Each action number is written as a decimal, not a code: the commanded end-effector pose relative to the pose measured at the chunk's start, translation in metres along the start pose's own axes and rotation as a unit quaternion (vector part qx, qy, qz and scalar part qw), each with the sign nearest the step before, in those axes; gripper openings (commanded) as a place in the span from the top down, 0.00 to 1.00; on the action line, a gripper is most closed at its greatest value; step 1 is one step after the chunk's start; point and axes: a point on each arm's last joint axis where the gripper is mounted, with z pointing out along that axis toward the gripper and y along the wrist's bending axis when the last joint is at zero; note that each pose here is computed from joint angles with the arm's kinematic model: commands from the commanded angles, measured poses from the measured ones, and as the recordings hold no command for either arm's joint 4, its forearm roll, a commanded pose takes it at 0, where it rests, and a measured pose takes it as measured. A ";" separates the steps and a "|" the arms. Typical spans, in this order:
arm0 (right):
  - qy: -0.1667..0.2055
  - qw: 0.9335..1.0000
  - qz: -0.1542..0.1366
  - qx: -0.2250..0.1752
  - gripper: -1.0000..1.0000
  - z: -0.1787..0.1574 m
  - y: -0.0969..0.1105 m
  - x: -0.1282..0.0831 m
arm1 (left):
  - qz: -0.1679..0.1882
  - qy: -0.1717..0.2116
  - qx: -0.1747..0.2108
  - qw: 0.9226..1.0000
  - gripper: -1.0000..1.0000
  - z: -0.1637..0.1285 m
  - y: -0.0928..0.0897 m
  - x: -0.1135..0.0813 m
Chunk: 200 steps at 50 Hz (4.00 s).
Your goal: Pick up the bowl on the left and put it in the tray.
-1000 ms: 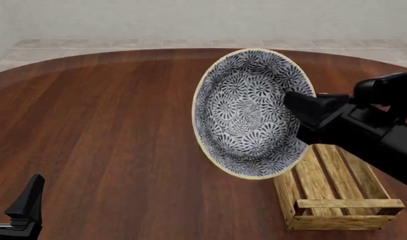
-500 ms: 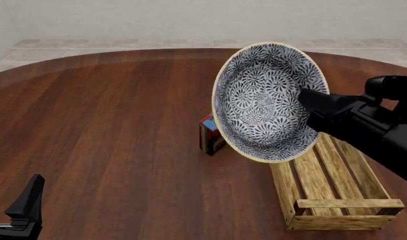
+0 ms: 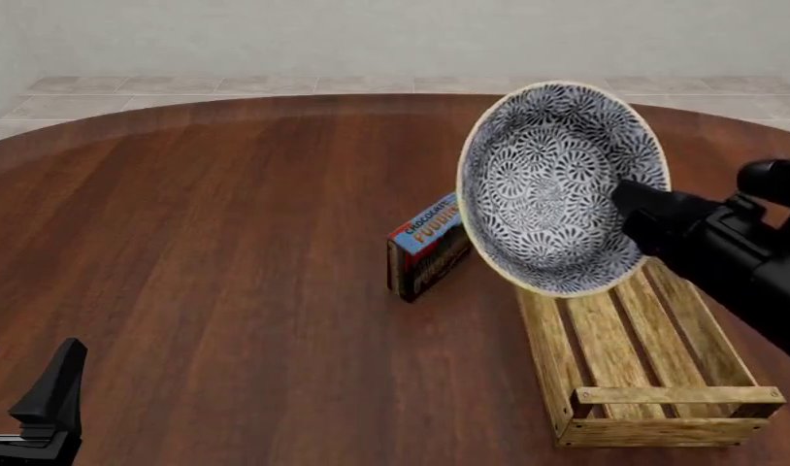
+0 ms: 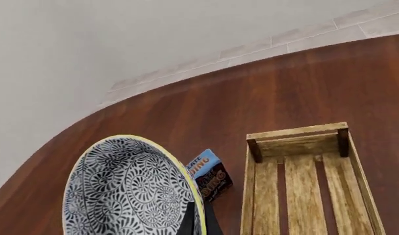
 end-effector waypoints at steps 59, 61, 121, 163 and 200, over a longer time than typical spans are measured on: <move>0.008 0.951 0.193 0.240 1.00 0.057 -0.133 0.054 | 0.000 0.000 0.000 1.000 0.00 0.000 0.000 0.000; 0.010 0.950 0.195 0.245 1.00 0.058 -0.136 0.055 | 0.000 0.000 0.000 1.000 0.00 0.000 0.000 0.000; 0.085 0.929 0.230 0.276 1.00 0.108 -0.171 0.113 | 0.000 0.000 0.000 1.000 0.00 0.000 0.000 0.000; 0.060 0.942 0.213 0.253 0.00 0.095 -0.159 0.105 | 0.000 0.000 0.000 1.000 0.00 0.000 0.000 0.000; -0.061 0.986 0.095 0.118 0.00 -0.053 -0.046 0.020 | 0.000 0.000 0.000 1.000 0.00 0.000 0.000 0.000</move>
